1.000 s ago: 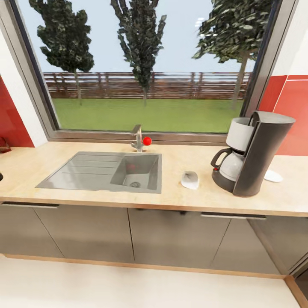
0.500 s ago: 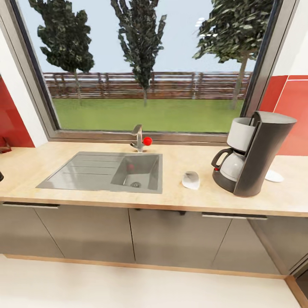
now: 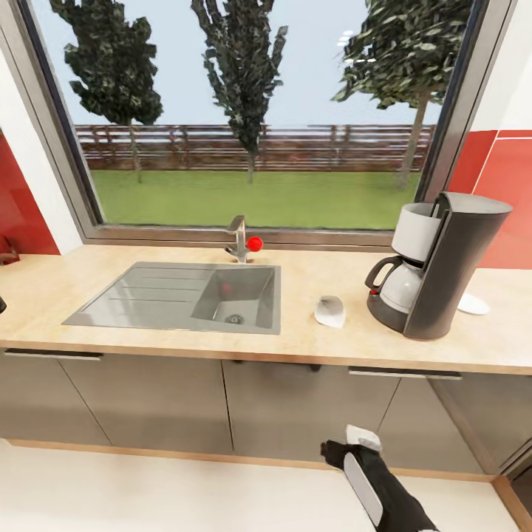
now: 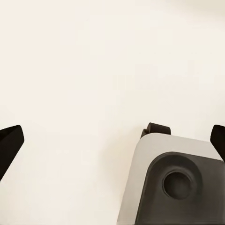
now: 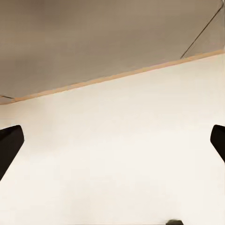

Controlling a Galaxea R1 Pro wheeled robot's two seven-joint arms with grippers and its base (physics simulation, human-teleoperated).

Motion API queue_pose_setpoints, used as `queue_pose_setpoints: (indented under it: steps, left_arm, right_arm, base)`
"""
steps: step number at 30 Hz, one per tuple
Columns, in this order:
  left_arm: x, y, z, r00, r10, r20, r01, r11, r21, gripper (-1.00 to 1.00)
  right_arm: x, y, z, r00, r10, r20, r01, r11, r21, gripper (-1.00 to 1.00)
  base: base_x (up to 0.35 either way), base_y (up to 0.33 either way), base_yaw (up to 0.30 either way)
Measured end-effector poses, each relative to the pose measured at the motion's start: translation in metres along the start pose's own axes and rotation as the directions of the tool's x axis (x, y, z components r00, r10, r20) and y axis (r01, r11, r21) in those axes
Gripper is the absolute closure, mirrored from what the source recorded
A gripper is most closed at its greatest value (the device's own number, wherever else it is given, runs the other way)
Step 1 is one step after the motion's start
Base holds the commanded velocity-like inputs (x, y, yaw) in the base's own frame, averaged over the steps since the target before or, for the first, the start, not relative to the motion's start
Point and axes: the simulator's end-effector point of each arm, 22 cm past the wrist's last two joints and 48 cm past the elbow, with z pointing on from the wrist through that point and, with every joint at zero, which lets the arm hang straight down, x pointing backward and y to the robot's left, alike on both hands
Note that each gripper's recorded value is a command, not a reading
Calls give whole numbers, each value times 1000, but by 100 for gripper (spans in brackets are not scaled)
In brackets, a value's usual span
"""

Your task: Set up a coffee station on the kitchen countertop: keep the coffee maker on the countertop, move the bottle of coffee from the kitchen shelf to the counter next to the coffee maker, place a paper coffee filter on top of the coffee maker, put the saucer next to the coffee maker with the coffee cup on the saucer, and place the electric kettle next to the coffee maker.

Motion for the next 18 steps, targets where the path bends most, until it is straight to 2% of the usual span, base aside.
queue_pose_setpoints:
  steps: [1,3,4,5,7,8,9,15,16,18]
  left_arm:
    - [2,1,0,1000,1,-6,-1,1000,-1,-100]
    - [7,3,0,1000,2,-26,-3,1000,-4,-100]
    - [8,5,0,999,2,-34,-2,1000,-6,-100]
    - [8,6,0,999,-1,-36,0,1000,-8,-100]
    - [8,8,0,999,-5,-37,4,1000,-13,-100]
    - [7,12,0,999,-9,-36,8,1000,-19,-100]
    - [6,13,0,999,-9,-34,8,1000,-20,-100]
    - [0,29,1,1000,-1,-24,0,999,-39,-100]
    - [-1,32,1,1000,0,-23,-1,999,-43,-100]
    - [-1,32,1,1000,0,-21,-1,999,-43,-100]
  right_arm:
    - [-18,14,-10,1000,-4,21,5,1000,-21,-100]
    - [-69,49,-43,997,-22,72,27,997,-71,-100]
    - [-111,66,-70,992,-27,121,38,995,-91,-100]
    - [-143,77,-89,985,-13,172,33,994,-108,-100]
    - [-171,91,-108,981,7,192,19,991,-133,-100]
    - [-198,118,-134,986,36,164,-2,979,-202,-100]
    - [-245,131,-161,973,52,225,0,974,-225,-100]
    - [-313,131,-199,956,153,251,-83,960,-268,-100]
    - [-334,137,-199,963,178,203,-119,955,-272,-100]
    - [-344,142,-199,965,189,181,-133,951,-280,-100]
  base:
    - [0,0,0]
    - [0,0,0]
    - [0,0,0]
    - [0,0,0]
    - [0,0,0]
    - [0,0,0]
    - [0,0,0]
    - [0,0,0]
    - [0,0,0]
    - [0,0,0]
